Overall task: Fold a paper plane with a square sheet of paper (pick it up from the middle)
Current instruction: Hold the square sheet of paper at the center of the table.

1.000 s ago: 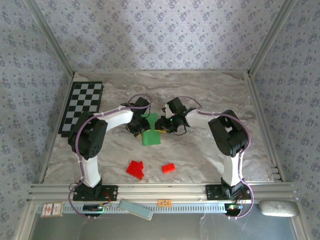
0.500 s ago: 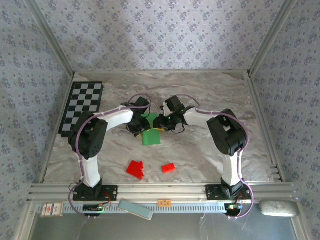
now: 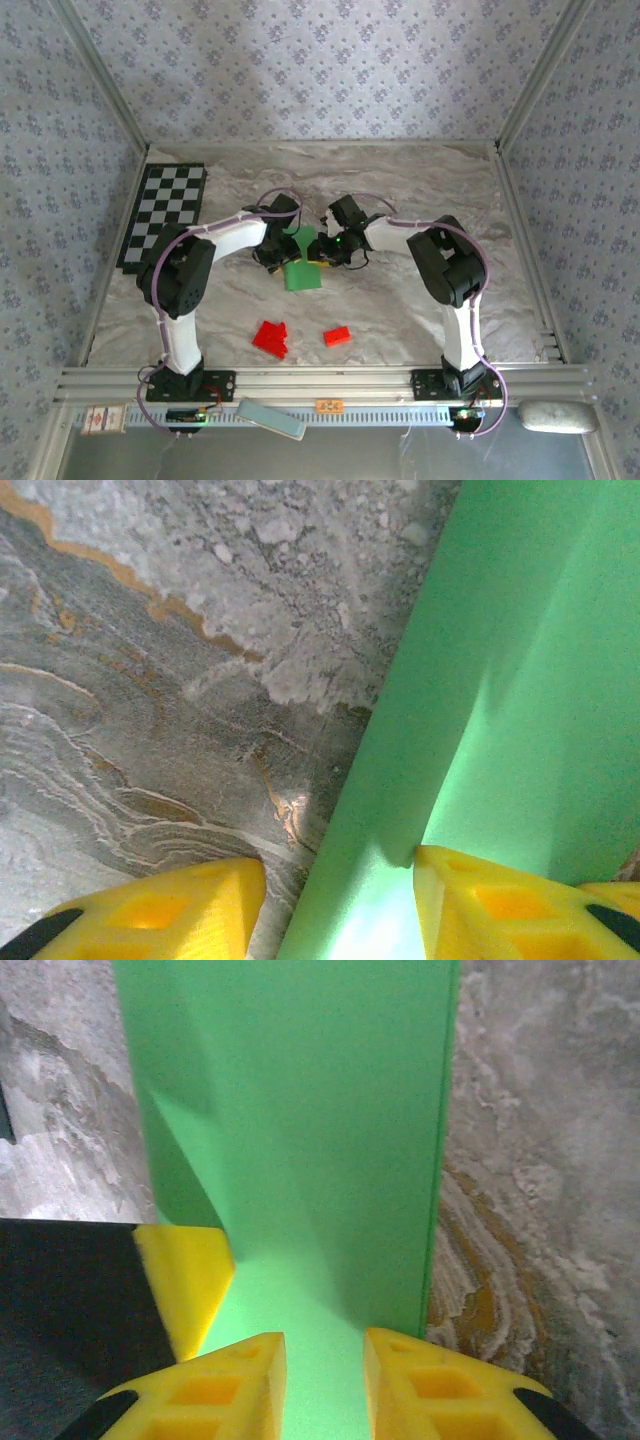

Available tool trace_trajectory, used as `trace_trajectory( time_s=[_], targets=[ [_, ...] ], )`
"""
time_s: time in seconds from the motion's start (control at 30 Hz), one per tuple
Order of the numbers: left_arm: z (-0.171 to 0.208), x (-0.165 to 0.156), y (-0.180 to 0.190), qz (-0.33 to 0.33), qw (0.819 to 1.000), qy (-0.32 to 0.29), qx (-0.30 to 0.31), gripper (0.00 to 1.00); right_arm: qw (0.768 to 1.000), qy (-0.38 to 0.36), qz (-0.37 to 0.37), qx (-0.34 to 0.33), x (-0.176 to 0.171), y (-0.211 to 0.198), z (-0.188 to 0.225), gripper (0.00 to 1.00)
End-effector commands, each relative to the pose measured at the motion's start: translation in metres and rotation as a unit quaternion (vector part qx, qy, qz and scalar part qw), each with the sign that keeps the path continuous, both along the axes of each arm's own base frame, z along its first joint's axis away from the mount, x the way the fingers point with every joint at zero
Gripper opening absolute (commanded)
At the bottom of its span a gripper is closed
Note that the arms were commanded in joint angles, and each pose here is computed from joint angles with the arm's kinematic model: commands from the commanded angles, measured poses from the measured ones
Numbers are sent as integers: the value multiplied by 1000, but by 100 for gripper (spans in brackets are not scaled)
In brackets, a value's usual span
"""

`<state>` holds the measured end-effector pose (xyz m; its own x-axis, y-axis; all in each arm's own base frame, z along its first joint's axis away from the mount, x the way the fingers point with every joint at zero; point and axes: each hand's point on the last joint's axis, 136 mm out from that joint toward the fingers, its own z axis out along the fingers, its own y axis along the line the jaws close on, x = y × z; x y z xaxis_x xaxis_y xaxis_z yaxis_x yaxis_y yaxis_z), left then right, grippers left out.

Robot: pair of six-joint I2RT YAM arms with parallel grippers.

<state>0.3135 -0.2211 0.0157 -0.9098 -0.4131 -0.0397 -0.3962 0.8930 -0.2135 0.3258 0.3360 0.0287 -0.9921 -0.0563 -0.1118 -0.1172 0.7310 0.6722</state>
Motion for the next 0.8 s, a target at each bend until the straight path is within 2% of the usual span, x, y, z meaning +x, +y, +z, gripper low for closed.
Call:
trace_trajectory(
  time_s=[0.0,0.27,0.53,0.63,0.77],
  targets=[
    [-54,-20,3,-4,998,56,14,46,999,17,7,-30,-7,-4,-13,28],
    [-37,-10,1,-7,999,34,8,46,991,41,18,-127,-23,-37,-52,26],
    [51,36,0,-4,996,-90,-19,49,967,66,25,-244,-32,-72,-81,23],
    [77,43,5,2,991,-128,-31,50,962,64,25,-265,-30,-76,-84,22],
    [104,46,-4,-11,981,-173,-84,49,954,70,29,-290,-34,-80,-87,21]
  ],
)
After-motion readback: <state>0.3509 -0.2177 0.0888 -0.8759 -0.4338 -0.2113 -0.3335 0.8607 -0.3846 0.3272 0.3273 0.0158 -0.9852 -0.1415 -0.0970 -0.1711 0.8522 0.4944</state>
